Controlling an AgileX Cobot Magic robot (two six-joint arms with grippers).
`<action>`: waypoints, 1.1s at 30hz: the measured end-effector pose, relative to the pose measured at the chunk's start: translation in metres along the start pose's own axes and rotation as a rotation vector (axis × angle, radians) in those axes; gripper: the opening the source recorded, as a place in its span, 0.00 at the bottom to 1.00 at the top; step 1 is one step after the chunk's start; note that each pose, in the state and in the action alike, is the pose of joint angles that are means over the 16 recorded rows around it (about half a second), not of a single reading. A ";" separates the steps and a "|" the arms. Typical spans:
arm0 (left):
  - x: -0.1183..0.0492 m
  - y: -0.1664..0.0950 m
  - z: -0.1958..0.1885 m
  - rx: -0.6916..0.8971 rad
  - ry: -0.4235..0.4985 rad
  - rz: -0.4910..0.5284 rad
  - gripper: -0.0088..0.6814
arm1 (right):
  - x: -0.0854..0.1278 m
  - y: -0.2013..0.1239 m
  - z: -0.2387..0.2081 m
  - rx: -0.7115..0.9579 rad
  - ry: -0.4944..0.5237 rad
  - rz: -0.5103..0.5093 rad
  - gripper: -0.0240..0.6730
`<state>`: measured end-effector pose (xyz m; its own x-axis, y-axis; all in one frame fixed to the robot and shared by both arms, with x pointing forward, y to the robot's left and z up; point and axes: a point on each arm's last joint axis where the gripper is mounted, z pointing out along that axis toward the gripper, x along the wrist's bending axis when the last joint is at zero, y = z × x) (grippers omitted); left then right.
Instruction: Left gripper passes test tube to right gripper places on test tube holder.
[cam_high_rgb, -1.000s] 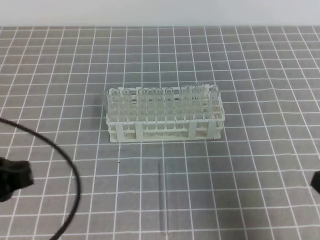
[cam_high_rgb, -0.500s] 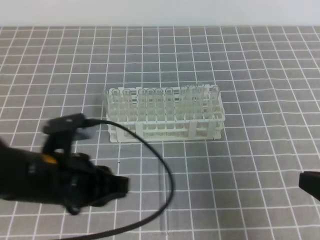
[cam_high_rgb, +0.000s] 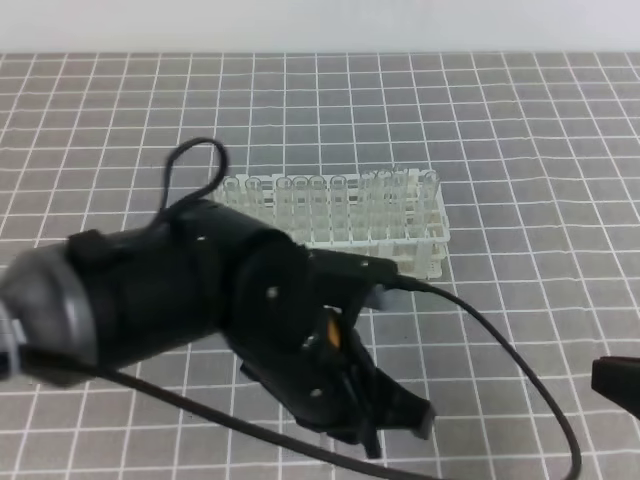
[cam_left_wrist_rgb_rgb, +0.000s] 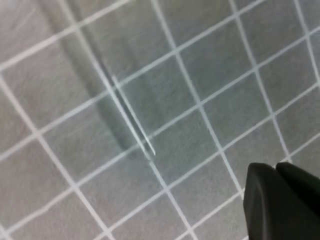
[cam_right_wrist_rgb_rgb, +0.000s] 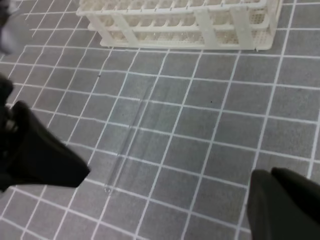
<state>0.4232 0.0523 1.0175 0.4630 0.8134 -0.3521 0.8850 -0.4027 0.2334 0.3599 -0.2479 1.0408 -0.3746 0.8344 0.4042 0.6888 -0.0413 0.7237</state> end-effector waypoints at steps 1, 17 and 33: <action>-0.003 0.002 0.001 0.005 0.008 0.013 0.01 | 0.000 0.000 0.000 0.003 0.002 -0.001 0.03; -0.007 0.015 0.021 0.033 0.076 0.049 0.06 | 0.001 -0.001 0.000 0.012 0.008 -0.003 0.03; 0.000 0.017 0.049 0.124 0.184 0.014 0.06 | 0.000 0.001 0.000 -0.016 0.001 0.008 0.03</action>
<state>0.4408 0.0248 0.9767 0.4687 0.8658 -0.1755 0.8830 -0.4537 0.1200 0.3607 -0.2479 1.0419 -0.3693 0.8336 0.4107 0.6823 -0.0569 0.7289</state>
